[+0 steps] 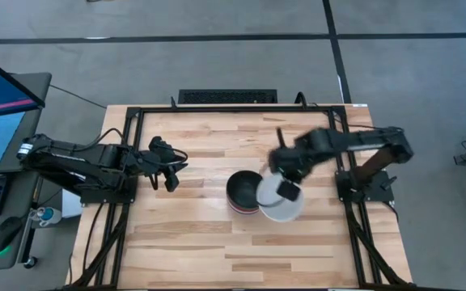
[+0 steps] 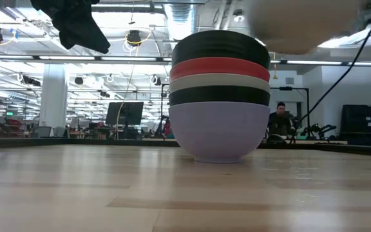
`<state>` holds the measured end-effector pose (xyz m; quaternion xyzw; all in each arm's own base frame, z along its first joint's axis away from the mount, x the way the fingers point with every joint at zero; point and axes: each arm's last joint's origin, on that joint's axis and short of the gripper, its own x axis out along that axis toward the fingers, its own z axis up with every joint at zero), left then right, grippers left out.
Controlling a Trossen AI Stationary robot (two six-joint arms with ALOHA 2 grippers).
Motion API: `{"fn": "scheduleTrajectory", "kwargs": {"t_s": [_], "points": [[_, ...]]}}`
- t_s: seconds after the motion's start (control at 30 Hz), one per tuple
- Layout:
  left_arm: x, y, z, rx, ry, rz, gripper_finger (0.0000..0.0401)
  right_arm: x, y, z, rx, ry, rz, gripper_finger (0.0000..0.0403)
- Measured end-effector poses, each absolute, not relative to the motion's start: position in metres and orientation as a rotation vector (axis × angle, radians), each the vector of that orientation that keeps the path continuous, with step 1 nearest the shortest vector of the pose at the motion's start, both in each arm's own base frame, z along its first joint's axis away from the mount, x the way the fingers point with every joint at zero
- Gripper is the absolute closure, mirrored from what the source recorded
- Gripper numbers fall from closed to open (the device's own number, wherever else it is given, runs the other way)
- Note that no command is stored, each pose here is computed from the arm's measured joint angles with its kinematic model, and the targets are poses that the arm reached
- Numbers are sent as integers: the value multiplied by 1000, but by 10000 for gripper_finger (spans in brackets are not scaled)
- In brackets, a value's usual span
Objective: Nest bowls inside each other
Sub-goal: Stack the white bowl on top of the black bowl
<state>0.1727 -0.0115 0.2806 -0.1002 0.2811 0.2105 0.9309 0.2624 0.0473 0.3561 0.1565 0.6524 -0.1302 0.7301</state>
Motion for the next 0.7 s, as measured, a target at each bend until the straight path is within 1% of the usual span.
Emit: {"fn": "scheduleTrajectory", "kwargs": {"t_s": [0.23, 0.33, 0.5, 0.6, 0.7], "points": [[173, -11, 280, -205, 576, 431, 298, 318, -1, 373, 301, 1346, -285, 393], [173, -11, 280, -201, 577, 429, 298, 340, -12, 370, 303, 1346, -266, 389], [173, -12, 280, -159, 586, 415, 298, 371, -8, 348, 292, 1410, -170, 391], [173, -12, 280, -145, 593, 400, 298, 379, -2, 336, 283, 1451, -144, 391], [173, -12, 280, -137, 600, 381, 298, 381, 0, 332, 285, 1463, -133, 388]]}}
